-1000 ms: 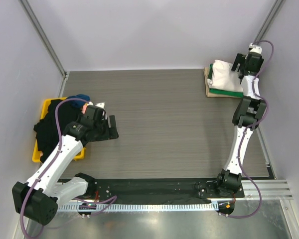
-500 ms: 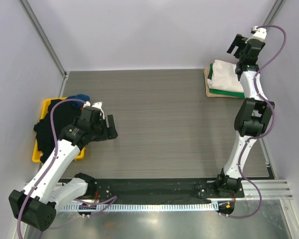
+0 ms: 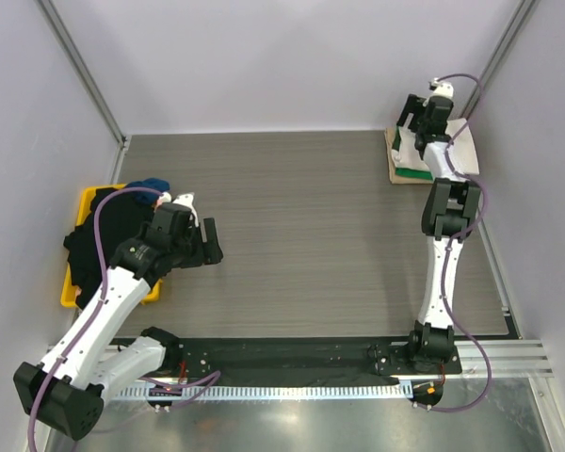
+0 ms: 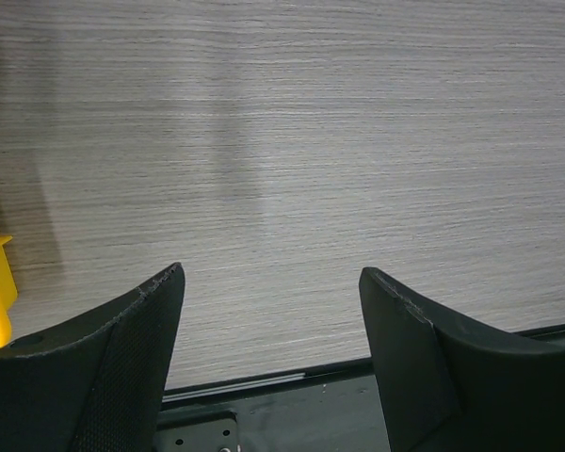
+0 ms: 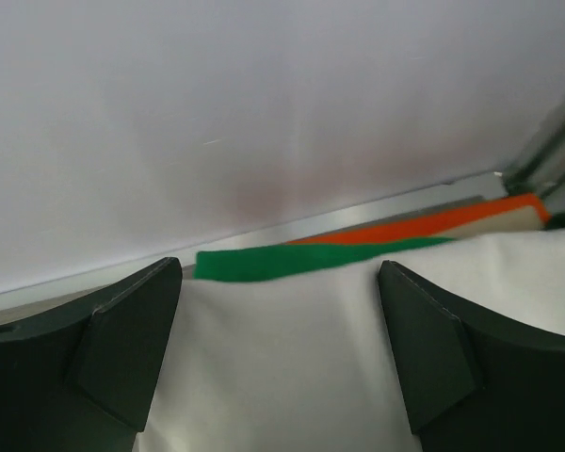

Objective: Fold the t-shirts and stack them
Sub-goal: Neatly place the folded tshirt to the corner, then reset both grippers

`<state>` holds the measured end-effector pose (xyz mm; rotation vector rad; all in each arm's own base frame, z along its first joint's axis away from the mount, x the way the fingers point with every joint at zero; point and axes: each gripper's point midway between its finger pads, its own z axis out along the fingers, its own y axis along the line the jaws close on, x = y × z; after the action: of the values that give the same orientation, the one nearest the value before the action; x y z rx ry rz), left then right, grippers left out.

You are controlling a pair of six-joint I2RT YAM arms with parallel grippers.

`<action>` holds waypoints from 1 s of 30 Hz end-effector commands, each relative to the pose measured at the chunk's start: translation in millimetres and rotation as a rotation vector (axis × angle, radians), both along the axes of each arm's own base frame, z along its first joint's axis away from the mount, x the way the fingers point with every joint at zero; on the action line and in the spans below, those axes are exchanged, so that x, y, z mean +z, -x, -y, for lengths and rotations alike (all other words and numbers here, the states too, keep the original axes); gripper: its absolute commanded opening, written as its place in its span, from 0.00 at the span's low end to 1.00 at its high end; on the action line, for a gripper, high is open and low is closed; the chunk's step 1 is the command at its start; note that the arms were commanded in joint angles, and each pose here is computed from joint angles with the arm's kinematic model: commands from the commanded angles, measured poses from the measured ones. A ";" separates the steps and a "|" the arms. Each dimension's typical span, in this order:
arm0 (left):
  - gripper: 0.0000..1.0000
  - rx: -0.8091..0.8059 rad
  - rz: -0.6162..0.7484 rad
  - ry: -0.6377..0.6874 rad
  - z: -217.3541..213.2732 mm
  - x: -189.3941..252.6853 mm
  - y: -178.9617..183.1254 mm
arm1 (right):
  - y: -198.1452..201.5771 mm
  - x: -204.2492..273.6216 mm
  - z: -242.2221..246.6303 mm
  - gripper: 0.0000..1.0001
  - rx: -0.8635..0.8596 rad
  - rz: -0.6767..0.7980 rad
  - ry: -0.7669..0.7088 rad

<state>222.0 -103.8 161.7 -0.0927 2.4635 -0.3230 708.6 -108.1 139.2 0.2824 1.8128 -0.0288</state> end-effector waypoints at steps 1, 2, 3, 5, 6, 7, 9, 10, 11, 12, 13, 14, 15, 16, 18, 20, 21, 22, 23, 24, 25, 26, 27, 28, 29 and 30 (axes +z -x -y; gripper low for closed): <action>0.76 0.030 0.041 -0.003 -3.8 7.3 -3.2 | -29.3 34.3 -42.0 0.92 0.114 0.102 0.035; 0.76 0.032 0.039 -0.004 -4.1 7.1 -3.0 | -33.5 32.2 -47.9 0.92 0.124 0.111 0.032; 0.76 0.034 0.040 -0.005 -4.2 7.5 -3.0 | -37.2 32.5 -54.1 0.93 0.138 0.124 0.026; 0.76 0.040 0.041 -0.010 -5.7 7.4 -2.9 | -44.3 33.0 -72.4 0.93 0.173 0.156 0.035; 0.76 0.042 0.044 -0.011 -6.1 7.9 -3.3 | -44.9 34.4 -79.2 0.94 0.185 0.164 0.044; 0.76 0.039 0.045 -0.009 -5.6 8.3 -3.0 | -45.4 38.7 -90.1 0.95 0.202 0.177 0.058; 0.76 0.041 0.045 -0.009 -5.9 8.3 -3.1 | -44.4 77.7 -101.4 0.97 0.223 0.262 0.068; 0.76 0.036 0.045 -0.009 -5.0 8.3 -2.7 | -43.4 93.8 -110.1 0.97 0.233 0.300 0.076; 0.76 0.035 0.045 -0.008 -4.8 8.8 -2.1 | -36.7 132.8 -111.7 0.98 0.226 0.360 0.089; 0.77 0.035 0.048 -0.008 -4.6 9.5 -1.9 | -32.8 148.8 -112.6 0.99 0.216 0.387 0.096; 0.77 0.033 0.049 -0.009 -4.5 9.4 -1.0 | -26.5 177.5 -112.2 1.00 0.201 0.443 0.104; 0.77 0.032 0.054 -0.009 -4.3 10.6 -1.0 | -12.3 222.2 -111.3 1.00 0.184 0.511 0.096; 0.77 0.038 0.063 -0.011 -5.7 12.3 -1.1 | -2.7 247.3 -109.9 1.00 0.170 0.549 0.084; 0.78 0.039 0.071 -0.009 -6.0 13.9 -1.1 | 5.8 266.2 -111.9 1.00 0.171 0.578 0.063; 0.79 0.042 0.080 -0.011 -6.9 15.9 -1.4 | 41.1 331.5 -116.8 1.00 0.177 0.667 0.001; 0.81 0.043 0.088 -0.009 -7.6 17.7 -0.7 | 63.2 343.6 -119.7 1.00 0.183 0.639 -0.059; 0.83 0.046 0.093 -0.010 -8.7 19.2 -0.2 | 92.0 352.5 -155.7 1.00 0.274 0.614 -0.161; 0.84 0.048 0.100 -0.011 -9.5 20.7 -0.8 | 112.5 356.7 -168.1 1.00 0.303 0.596 -0.220; 0.85 0.048 0.099 -0.014 -9.9 20.5 -0.7 | 130.8 353.9 -180.5 1.00 0.329 0.572 -0.287; 0.88 0.050 0.103 -0.015 -10.4 21.6 -0.5 | 150.3 343.9 -212.2 1.00 0.379 0.531 -0.367; 0.90 0.060 0.112 -0.021 -13.1 23.1 -0.7 | 188.7 325.9 -220.9 1.00 0.364 0.479 -0.385; 0.94 0.071 0.118 -0.026 -15.1 23.8 -1.3 | 208.2 309.3 -236.1 1.00 0.374 0.443 -0.381; 0.98 0.079 0.125 -0.033 -17.5 24.8 -1.2 | 232.6 296.2 -252.7 1.00 0.390 0.414 -0.366; 1.00 0.101 0.134 -0.053 -23.1 25.6 -2.7 | 272.6 259.1 -280.4 1.00 0.420 0.341 -0.344; 1.00 0.108 0.143 -0.056 -24.8 27.6 -3.0 | 292.9 243.6 -288.9 1.00 0.420 0.315 -0.345; 1.00 0.114 0.147 -0.058 -26.1 28.8 -2.6 | 310.0 224.2 -297.4 1.00 0.439 0.269 -0.352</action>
<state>220.6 -87.9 178.3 -0.1438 2.3679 -0.2495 417.2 159.6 471.5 0.0868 1.3172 0.6250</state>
